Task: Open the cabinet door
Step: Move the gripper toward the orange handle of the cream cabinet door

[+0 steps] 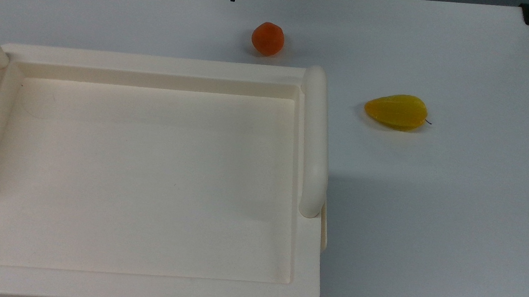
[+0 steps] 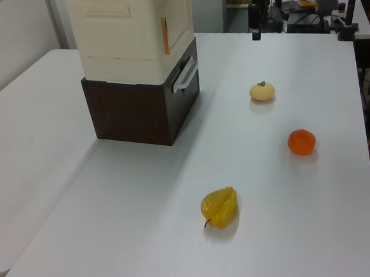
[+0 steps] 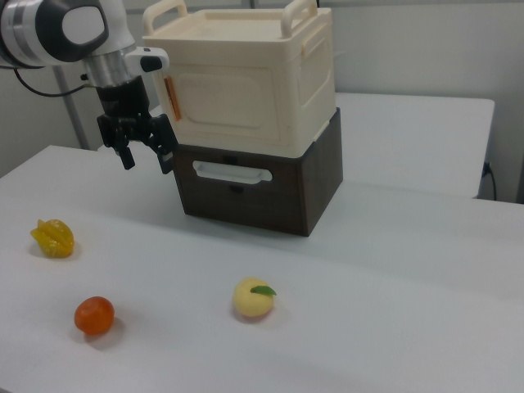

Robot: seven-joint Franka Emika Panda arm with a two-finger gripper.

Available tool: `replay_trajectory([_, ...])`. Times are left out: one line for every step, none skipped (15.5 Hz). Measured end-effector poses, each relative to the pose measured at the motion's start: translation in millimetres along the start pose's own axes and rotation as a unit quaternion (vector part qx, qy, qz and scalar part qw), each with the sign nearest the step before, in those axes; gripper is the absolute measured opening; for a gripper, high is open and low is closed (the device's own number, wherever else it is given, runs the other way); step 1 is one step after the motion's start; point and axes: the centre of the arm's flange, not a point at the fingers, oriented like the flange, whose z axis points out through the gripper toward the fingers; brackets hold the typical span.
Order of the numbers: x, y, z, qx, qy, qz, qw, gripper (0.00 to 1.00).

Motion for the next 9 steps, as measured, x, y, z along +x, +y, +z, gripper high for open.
replay_trajectory([0.0,0.0,0.0,0.000,0.000,0.000,1.0000,1.00])
replay_trajectory([0.0,0.0,0.0,0.000,0.000,0.000,1.0000,1.00])
replay_trajectory([0.0,0.0,0.1,0.000,0.000,0.000,1.0000,1.00])
replay_trajectory([0.1,0.0,0.4,0.000,0.000,0.000,1.0000,1.00])
replay_trajectory([0.1,-0.1,0.6,0.000,-0.001,0.000,1.0000,1.00])
replay_trajectory([0.2,-0.1,0.6,0.000,-0.001,0.000,1.0000,1.00])
replay_trajectory([0.2,-0.1,0.3,0.000,0.000,0.000,1.0000,1.00])
replay_trajectory([0.2,-0.1,-0.1,0.000,0.000,0.000,1.0000,1.00])
replay_trajectory([0.3,-0.5,-0.9,0.003,0.001,0.000,1.0000,1.00])
